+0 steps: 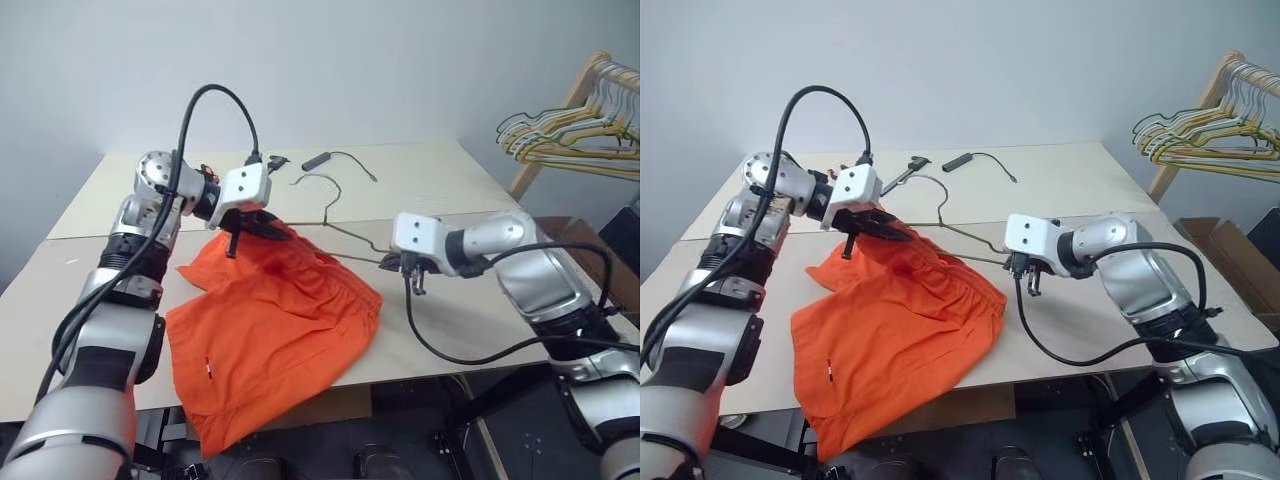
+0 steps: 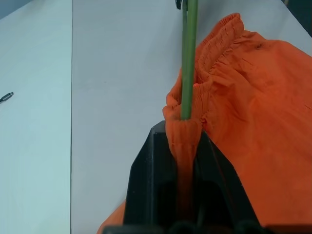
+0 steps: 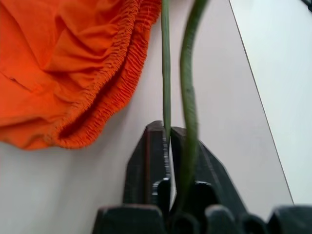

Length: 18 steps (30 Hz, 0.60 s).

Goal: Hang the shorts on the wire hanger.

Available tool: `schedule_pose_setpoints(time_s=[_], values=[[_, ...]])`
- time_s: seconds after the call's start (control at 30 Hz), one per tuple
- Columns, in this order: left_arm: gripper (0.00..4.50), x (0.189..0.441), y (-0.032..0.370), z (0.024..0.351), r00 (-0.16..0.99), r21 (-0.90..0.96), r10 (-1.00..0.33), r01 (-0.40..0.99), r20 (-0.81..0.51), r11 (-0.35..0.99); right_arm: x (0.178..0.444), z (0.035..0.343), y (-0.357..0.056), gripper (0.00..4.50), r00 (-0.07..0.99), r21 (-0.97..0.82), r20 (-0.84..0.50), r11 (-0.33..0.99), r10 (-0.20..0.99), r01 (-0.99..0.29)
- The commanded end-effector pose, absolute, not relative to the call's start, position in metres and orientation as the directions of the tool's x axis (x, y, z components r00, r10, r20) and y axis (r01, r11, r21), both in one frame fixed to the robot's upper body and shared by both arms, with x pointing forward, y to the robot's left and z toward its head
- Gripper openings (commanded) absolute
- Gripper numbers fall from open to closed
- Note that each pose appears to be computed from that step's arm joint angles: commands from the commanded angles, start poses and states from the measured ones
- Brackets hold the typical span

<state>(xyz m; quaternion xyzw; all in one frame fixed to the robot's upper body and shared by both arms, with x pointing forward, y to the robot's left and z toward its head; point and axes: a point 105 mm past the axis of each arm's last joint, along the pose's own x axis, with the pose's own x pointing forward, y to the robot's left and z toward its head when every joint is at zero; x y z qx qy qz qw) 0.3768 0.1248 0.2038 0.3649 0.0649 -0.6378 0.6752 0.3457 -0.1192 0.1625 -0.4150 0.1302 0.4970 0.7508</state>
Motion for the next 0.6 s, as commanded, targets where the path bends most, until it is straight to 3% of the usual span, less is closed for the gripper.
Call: schedule_pose_setpoints(time_s=[0.03, 0.27, 0.4, 0.6], values=[[0.03, 0.377, 0.128, 0.222, 0.212, 0.474, -0.828, 0.877, -0.519, -0.073, 0.353, 0.183, -0.136, 1.8, 0.551, -0.52, -0.536, 0.263, 0.64, -0.812], [0.03, 0.378, 0.134, 0.221, 0.231, 0.476, -0.825, 0.878, -0.516, -0.052, 0.353, 0.214, -0.196, 4.21, 0.706, -0.429, -0.382, 0.562, 0.597, -0.707], [0.03, 0.379, 0.135, 0.218, 0.237, 0.474, -0.821, 0.879, -0.519, -0.046, 0.33, 0.221, -0.211, 4.21, 0.699, -0.348, -0.324, 0.607, 0.637, -0.714], [0.03, 0.381, 0.137, 0.219, 0.253, 0.484, -0.822, 0.875, -0.51, -0.031, 0.294, 0.164, -0.196, 4.21, 0.574, -0.076, -0.415, 0.602, 0.706, -0.795]])
